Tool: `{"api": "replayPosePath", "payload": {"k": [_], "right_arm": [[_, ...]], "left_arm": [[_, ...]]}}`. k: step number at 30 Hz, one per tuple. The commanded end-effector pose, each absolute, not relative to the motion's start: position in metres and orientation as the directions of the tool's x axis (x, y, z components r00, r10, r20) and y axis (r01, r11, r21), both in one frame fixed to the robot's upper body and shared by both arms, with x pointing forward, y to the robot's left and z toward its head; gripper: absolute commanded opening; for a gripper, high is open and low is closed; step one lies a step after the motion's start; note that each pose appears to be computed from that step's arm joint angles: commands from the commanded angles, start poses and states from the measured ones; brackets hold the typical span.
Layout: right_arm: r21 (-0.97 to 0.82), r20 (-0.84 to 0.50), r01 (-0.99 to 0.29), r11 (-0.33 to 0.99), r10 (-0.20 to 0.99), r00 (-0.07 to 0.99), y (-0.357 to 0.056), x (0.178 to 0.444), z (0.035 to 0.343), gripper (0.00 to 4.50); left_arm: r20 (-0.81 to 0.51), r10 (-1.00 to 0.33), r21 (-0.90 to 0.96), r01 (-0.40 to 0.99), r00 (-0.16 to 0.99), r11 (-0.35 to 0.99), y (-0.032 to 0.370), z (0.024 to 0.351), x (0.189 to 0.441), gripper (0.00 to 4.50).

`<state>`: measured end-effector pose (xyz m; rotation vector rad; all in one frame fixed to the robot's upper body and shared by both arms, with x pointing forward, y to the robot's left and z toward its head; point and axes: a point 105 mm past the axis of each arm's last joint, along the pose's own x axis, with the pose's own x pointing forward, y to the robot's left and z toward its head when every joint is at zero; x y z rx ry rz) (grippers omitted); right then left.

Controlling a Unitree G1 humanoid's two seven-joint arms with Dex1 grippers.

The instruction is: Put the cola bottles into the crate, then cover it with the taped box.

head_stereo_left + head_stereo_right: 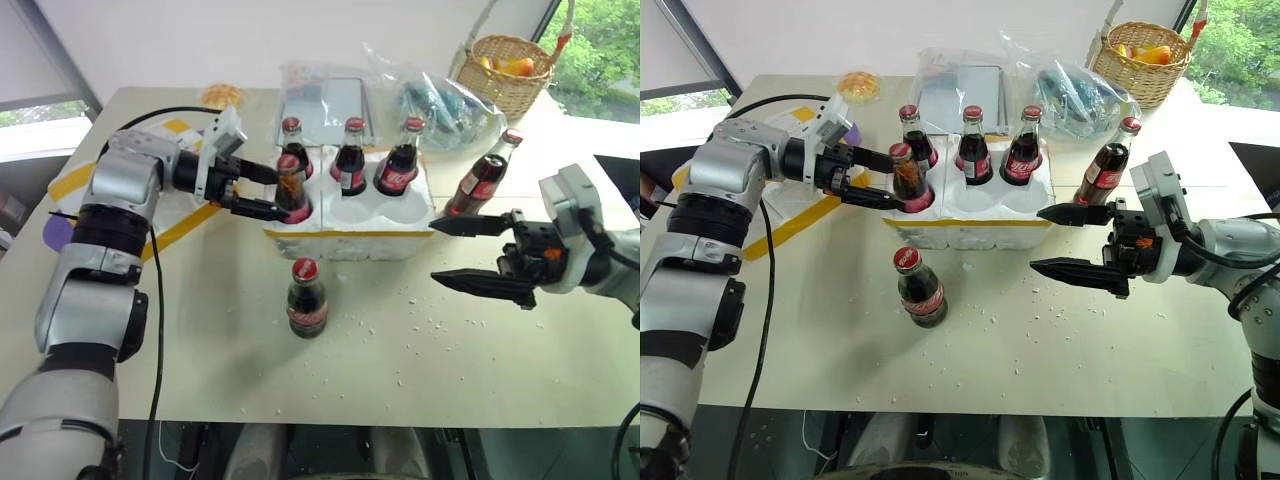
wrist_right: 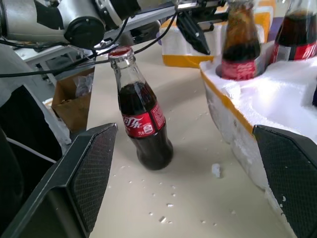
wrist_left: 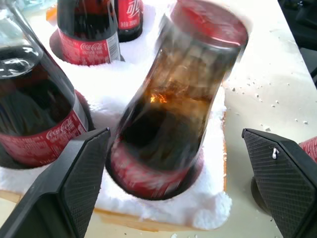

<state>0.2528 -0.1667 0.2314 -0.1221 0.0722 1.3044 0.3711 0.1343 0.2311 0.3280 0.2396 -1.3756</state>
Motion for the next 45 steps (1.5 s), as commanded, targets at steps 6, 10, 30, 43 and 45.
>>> {"api": "replayPosePath", "payload": {"k": [6, 10, 30, 43, 45], "right_arm": [[-0.133, -0.198, -0.973, 0.19, 0.957, 0.214, -0.149, 0.258, 0.2, 4.5], [-0.091, -0.17, -0.985, 0.147, 0.972, 0.161, -0.136, 0.259, 0.192, 4.5], [-0.049, -0.125, -0.996, -0.068, 0.99, -0.061, -0.065, 0.274, 0.167, 4.5], [-0.066, -0.131, -0.991, -0.115, 0.986, -0.106, -0.035, 0.273, 0.153, 4.5], [-0.068, -0.136, -0.991, -0.117, 0.985, -0.107, -0.029, 0.275, 0.149, 4.5]], "left_arm": [[-0.231, -0.949, 0.106, 0.975, 0.214, 0.194, 0.174, 0.282, 0.298, 4.42], [-0.294, -0.94, 0.045, 0.985, 0.174, 0.168, 0.178, 0.266, 0.252, 4.42], [-0.365, -0.902, 0.039, 0.971, 0.232, 0.234, 0.169, 0.226, 0.223, 4.42], [-0.383, -0.89, 0.049, 0.967, 0.249, 0.249, 0.175, 0.221, 0.227, 4.42], [-0.384, -0.889, 0.051, 0.967, 0.248, 0.248, 0.174, 0.221, 0.227, 4.42]]}}
